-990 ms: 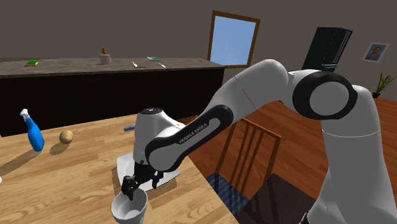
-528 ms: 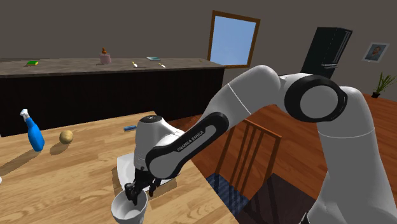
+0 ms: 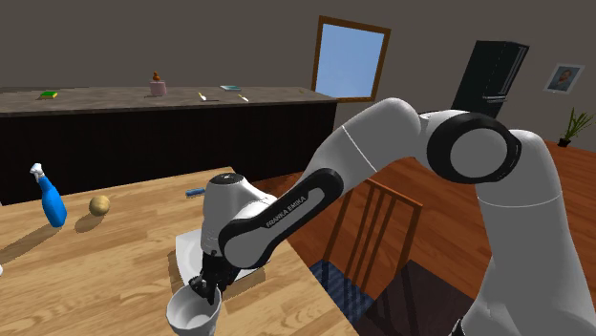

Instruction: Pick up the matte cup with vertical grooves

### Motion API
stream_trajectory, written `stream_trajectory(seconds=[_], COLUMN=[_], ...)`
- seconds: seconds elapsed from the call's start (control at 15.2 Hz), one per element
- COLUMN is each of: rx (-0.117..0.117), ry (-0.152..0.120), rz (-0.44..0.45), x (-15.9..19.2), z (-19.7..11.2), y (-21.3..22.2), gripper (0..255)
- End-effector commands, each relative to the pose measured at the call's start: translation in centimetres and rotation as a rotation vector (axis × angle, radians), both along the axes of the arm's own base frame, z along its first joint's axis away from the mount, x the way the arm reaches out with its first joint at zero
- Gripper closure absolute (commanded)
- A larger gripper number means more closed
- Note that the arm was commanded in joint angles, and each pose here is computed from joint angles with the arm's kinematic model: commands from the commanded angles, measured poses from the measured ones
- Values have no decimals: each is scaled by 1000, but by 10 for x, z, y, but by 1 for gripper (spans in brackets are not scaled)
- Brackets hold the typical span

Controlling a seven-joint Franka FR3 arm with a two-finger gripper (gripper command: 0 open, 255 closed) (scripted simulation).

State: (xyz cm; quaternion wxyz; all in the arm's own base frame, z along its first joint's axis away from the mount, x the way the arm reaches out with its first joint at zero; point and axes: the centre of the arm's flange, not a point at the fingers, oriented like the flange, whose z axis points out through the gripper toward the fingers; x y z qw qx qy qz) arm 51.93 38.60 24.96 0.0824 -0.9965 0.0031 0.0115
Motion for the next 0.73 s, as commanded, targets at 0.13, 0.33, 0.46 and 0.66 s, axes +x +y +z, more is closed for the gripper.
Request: stream_trajectory(seconds=[0.13, 0.33, 0.46, 0.66], rx=[0, 0, 0, 0], ry=[0, 0, 0, 0], rz=[0, 0, 0, 0], x=[0, 0, 0, 0], z=[10, 26, 37, 53], y=[-1, 0, 0, 0], gripper=[255, 255, 255, 255])
